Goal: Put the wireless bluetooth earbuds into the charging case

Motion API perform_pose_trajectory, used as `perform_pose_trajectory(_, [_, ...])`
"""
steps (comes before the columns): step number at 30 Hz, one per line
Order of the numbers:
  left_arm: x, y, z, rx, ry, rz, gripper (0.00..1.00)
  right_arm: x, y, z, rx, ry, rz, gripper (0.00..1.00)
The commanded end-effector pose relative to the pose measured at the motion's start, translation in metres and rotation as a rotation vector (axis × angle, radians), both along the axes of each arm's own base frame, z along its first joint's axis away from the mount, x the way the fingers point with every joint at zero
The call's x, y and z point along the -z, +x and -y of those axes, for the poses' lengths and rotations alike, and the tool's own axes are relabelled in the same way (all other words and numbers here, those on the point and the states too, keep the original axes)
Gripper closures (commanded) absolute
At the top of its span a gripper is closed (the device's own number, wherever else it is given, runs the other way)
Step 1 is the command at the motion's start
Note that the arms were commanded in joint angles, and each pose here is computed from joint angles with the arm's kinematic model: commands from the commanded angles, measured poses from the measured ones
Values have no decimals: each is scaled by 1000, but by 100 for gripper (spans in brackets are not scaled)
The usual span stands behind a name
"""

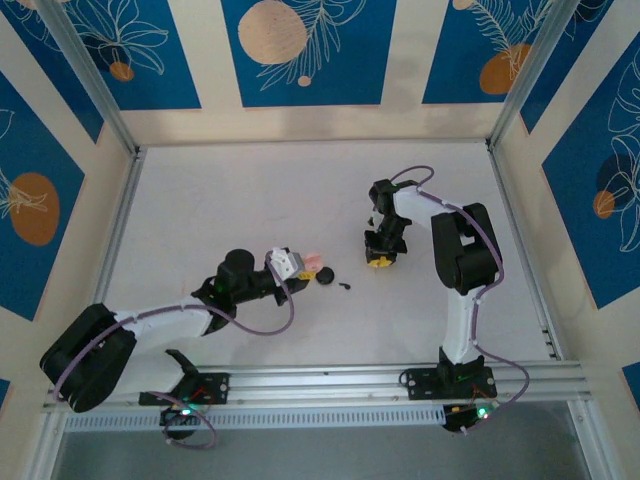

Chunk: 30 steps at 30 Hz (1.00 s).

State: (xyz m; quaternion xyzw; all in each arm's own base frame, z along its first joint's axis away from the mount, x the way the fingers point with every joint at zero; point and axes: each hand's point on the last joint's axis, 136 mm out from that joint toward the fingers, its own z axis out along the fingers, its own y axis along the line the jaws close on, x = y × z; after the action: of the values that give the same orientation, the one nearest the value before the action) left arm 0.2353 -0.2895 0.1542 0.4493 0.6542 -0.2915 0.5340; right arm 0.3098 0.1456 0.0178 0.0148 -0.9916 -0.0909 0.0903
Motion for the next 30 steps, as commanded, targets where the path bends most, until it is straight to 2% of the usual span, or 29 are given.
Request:
perform_pose_trajectory(1, [-1,-1,-2,-4,-1,0,92,7,-5,-2,13,4,-14,81])
perform_pose_trajectory(13, [9,9,7,-12,10,-27,93,-23,9,-6,107,140,167,84])
perform_pose_trajectory(23, [15,27,28,-22,-29,-19,94,-68,21,-15,210,384,424,85])
perform_pose_trajectory(30, [13,38,43,-20,-73,-8,94,-104,22,-28,183,545,591,85])
